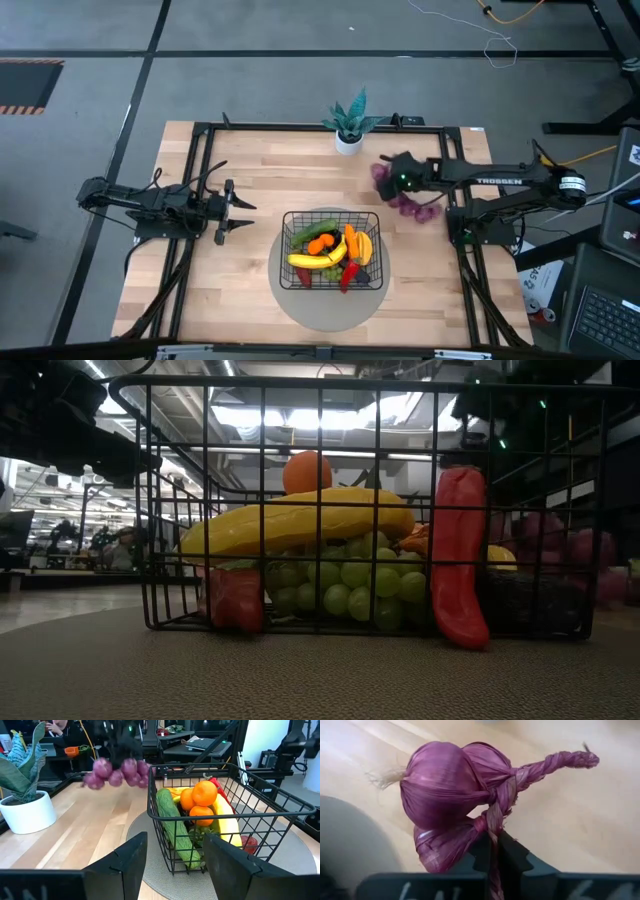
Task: Build produce basket
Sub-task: Put the purple garlic into the black wire basket
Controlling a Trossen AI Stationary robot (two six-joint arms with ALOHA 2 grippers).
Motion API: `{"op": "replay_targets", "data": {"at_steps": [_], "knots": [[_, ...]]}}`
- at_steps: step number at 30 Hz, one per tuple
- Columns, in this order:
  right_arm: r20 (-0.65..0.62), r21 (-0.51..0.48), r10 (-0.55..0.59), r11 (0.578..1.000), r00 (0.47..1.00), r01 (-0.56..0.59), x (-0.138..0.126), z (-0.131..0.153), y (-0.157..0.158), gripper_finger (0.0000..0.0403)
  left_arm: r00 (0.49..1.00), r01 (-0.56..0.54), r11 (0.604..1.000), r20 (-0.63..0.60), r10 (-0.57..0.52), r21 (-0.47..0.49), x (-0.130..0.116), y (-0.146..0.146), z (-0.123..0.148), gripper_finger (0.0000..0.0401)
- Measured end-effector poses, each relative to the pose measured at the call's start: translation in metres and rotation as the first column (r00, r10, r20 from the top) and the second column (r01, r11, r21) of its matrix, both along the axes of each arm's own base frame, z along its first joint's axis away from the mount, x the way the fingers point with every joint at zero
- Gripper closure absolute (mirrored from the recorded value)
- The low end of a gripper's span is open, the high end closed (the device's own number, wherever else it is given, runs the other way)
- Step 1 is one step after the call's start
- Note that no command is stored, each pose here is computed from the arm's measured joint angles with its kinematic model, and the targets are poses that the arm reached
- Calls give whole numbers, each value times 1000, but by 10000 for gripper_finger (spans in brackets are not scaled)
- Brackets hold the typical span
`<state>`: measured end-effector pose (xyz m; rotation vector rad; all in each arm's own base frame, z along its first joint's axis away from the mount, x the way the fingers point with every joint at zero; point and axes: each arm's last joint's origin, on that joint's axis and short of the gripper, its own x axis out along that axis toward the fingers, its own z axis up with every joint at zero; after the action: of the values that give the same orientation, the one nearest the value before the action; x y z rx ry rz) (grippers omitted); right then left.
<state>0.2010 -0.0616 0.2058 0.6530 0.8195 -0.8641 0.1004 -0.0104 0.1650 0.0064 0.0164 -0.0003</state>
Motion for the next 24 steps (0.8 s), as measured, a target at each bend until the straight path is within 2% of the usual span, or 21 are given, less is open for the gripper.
{"op": "replay_targets", "data": {"at_steps": [9, 14, 18, 24], "knots": [[90, -89, 108, 991, 990, -100, 17, 87, -3, 385, 1000, 0, 1000, 0, 0, 0, 0, 0, 0, 213], [199, -125, 244, 967, 949, -222, 24, 129, 4, 385, 1000, 0, 1000, 0, 0, 0, 0, 0, 0, 213], [247, -176, 351, 933, 903, -314, 26, 154, 13, 385, 1000, 0, 1000, 0, 0, 0, 0, 0, 0, 213], [303, -243, 411, 906, 859, -348, 30, 172, 23, 385, 1000, 0, 1000, 0, 0, 0, 0, 0, 0, 213]]}}
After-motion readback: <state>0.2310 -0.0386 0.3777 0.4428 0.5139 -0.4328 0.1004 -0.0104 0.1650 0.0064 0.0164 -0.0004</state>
